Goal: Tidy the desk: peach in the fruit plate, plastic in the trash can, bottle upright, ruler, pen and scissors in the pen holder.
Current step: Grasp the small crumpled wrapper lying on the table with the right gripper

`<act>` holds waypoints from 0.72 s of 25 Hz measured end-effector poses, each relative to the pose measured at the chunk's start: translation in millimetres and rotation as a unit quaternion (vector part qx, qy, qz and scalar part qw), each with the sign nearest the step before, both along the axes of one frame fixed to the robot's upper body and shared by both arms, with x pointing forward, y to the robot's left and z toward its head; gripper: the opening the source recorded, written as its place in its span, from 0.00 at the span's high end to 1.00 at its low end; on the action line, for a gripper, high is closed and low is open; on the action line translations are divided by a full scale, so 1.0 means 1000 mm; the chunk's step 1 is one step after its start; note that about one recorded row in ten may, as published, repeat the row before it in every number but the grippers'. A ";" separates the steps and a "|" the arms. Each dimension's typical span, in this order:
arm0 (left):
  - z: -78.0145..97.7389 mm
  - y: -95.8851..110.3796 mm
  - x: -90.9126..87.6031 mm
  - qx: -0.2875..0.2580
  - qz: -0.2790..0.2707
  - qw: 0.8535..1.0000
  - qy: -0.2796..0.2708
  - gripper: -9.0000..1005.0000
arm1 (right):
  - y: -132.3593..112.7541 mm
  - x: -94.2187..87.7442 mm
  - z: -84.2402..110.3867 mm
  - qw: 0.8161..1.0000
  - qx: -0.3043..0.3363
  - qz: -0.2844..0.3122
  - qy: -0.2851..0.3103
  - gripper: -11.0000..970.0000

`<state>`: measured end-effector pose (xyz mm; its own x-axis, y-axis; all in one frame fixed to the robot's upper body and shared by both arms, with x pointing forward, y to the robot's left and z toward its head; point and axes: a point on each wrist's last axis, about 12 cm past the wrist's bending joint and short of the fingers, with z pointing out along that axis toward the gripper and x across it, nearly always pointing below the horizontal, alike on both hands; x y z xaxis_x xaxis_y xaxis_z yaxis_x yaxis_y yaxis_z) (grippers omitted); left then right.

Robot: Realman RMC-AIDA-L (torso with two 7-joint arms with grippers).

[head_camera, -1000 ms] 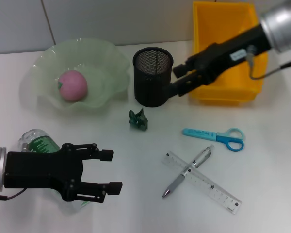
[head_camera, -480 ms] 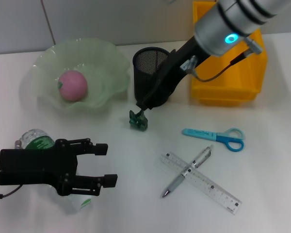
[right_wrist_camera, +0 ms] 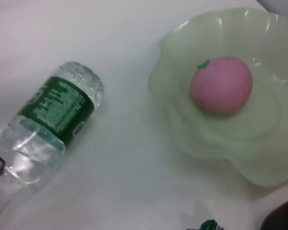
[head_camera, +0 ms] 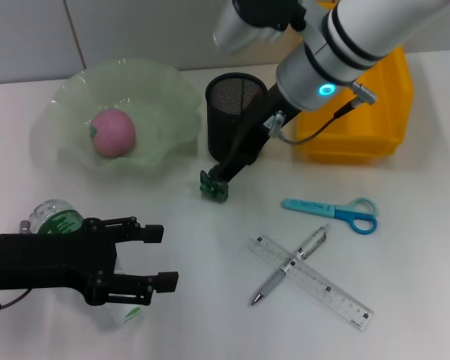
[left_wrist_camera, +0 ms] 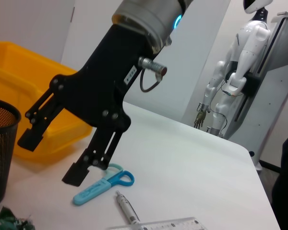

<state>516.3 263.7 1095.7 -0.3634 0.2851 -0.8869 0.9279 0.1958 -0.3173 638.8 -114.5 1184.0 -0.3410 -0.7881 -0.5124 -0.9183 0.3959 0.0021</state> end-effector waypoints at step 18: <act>0.000 0.003 -0.002 0.000 -0.001 1.000 0.009 0.16 | 0.017 -0.004 -0.038 1.000 -0.010 0.006 -0.012 0.16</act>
<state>514.1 266.3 1095.4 -0.3792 0.2860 -0.8800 0.9222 0.1943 -0.3343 634.9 -97.6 1145.7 -0.3190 -0.8021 -0.5049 -0.9229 0.3841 -0.0271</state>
